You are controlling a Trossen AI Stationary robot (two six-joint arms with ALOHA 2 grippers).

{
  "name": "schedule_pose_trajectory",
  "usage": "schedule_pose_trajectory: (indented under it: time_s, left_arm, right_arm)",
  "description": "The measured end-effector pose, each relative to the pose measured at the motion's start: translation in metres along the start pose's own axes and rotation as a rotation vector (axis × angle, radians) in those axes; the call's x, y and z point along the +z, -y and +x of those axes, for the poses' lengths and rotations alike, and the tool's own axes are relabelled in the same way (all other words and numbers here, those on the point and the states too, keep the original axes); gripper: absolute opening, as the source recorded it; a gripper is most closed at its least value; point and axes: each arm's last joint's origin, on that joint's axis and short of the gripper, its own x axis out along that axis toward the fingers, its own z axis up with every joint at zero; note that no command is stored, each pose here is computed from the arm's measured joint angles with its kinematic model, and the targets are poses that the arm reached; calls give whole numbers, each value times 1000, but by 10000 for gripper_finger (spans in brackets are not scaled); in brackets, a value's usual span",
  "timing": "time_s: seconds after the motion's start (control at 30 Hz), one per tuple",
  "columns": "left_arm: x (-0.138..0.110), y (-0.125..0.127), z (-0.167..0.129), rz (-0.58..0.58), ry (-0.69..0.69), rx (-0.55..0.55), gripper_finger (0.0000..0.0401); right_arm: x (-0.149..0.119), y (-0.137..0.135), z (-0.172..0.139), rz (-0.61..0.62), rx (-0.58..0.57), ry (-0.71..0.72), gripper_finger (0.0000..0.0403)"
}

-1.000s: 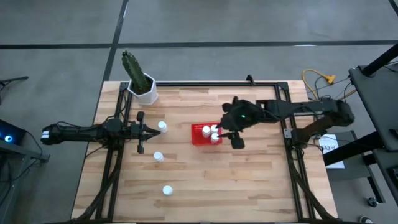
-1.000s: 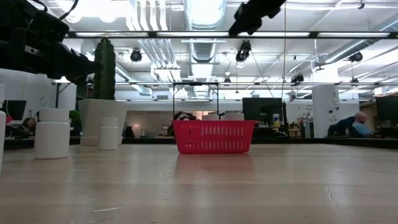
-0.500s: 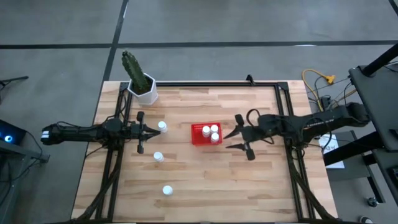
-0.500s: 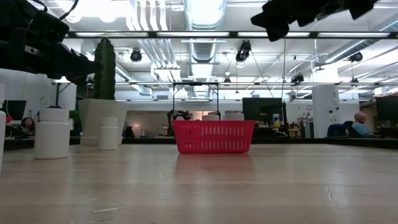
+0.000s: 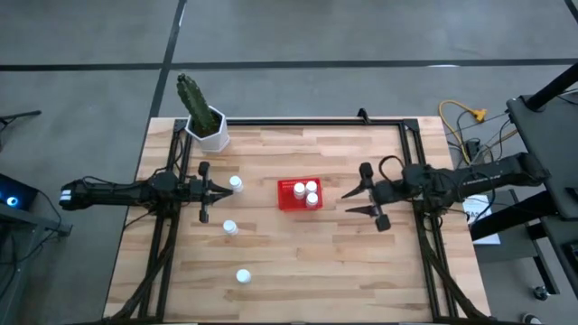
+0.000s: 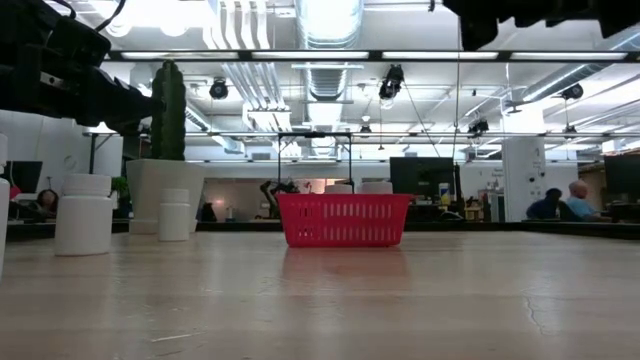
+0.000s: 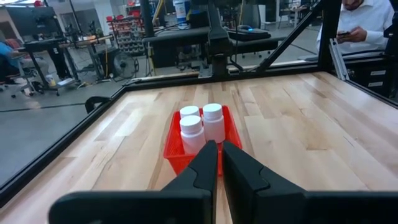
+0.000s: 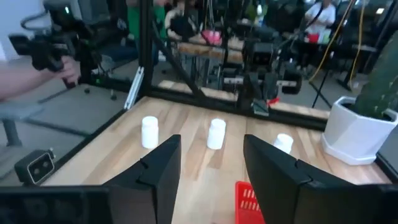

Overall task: Pick and place pill bottles into a basket
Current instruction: Put the white pill bottle into the red bin

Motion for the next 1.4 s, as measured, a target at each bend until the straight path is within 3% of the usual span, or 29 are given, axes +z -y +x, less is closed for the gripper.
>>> schedule_pose_trajectory:
  time_s: [0.3,0.67,1.4]
  left_arm:
    - [6,-1,0,-4,57,6,5]
    - [16,-2,-1,-9,170,19,5]
    - [23,-3,-2,-13,241,27,5]
  right_arm:
    - [-19,-6,-36,-61,-22,237,128]
    - [-25,-11,-71,-119,-22,408,15]
    - [-64,-15,-87,-106,-30,478,9]
